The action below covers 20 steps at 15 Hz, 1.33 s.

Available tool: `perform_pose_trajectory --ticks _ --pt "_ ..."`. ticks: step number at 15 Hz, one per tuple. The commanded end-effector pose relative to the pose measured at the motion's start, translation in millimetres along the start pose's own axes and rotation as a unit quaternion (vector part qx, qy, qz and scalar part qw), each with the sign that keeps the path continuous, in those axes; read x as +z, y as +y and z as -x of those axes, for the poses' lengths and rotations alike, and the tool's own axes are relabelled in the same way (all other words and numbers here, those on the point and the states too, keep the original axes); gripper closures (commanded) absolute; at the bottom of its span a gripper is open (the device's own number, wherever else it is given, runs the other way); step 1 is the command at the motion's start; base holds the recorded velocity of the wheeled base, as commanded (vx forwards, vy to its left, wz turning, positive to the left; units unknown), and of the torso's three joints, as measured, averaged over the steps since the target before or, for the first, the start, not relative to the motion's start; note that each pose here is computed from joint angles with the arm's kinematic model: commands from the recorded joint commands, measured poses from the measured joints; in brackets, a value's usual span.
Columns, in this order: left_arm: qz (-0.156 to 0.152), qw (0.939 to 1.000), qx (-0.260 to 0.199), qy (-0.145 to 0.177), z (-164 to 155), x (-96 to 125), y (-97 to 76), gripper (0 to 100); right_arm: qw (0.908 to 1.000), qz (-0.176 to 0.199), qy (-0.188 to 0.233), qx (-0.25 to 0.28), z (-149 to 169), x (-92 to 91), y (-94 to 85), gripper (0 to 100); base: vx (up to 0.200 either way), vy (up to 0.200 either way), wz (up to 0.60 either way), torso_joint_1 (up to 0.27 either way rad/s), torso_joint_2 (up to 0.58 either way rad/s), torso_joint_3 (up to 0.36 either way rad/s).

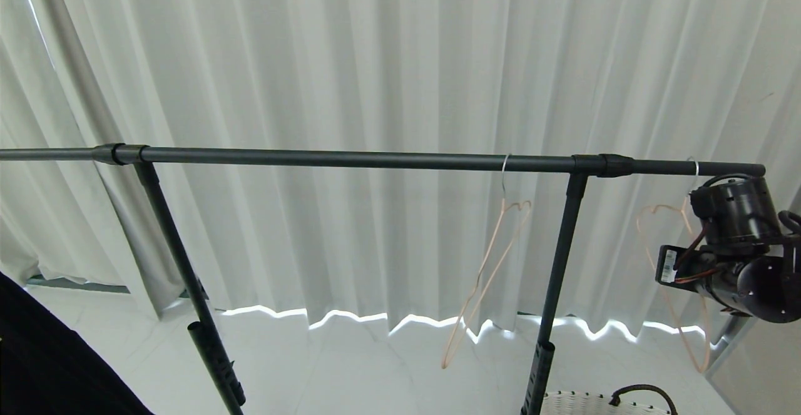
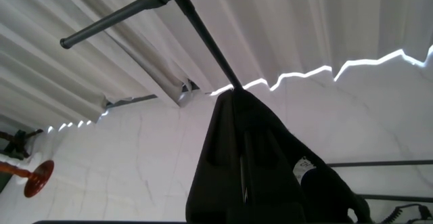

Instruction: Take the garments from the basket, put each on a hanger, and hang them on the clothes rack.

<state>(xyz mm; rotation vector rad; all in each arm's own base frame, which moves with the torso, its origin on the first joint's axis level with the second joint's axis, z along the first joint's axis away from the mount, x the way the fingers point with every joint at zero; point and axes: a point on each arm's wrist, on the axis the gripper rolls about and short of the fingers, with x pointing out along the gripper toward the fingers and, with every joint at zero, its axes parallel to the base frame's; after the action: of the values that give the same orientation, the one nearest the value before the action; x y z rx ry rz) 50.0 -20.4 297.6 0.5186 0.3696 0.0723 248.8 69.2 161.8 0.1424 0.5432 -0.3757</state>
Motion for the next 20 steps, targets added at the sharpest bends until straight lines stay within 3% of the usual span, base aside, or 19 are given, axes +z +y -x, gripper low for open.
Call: perform_pose_trajectory --ticks 1,11,15,16,20 --pt "0.002 1.0000 0.000 -0.001 0.9 -0.7 0.8 100 0.9998 -0.006 -0.016 0.014 11.9 5.0 -0.9 100 0.000 0.000 0.00 0.000 0.00 0.000" --pt "0.006 0.9999 0.001 -0.008 4.7 -3.6 4.2 100 0.9971 0.009 -0.064 0.041 36.9 14.9 -10.0 100 0.000 0.000 0.00 0.000 0.00 0.000" --pt "0.005 1.0000 0.002 -0.007 4.5 -3.9 4.0 100 0.9942 0.033 -0.080 0.063 65.6 -0.5 -31.3 100 -0.050 0.000 0.00 0.002 0.00 -0.001" --pt "0.005 1.0000 0.002 -0.007 4.2 -3.7 3.7 100 0.9918 0.056 -0.091 0.070 79.7 -9.5 -44.7 100 -0.200 0.000 0.00 0.002 0.00 0.007" --pt "0.003 1.0000 0.001 -0.006 3.8 -4.2 3.2 100 0.9822 0.111 -0.114 0.100 103.5 -28.8 -70.8 100 -0.200 0.000 0.00 -0.001 0.01 0.006"
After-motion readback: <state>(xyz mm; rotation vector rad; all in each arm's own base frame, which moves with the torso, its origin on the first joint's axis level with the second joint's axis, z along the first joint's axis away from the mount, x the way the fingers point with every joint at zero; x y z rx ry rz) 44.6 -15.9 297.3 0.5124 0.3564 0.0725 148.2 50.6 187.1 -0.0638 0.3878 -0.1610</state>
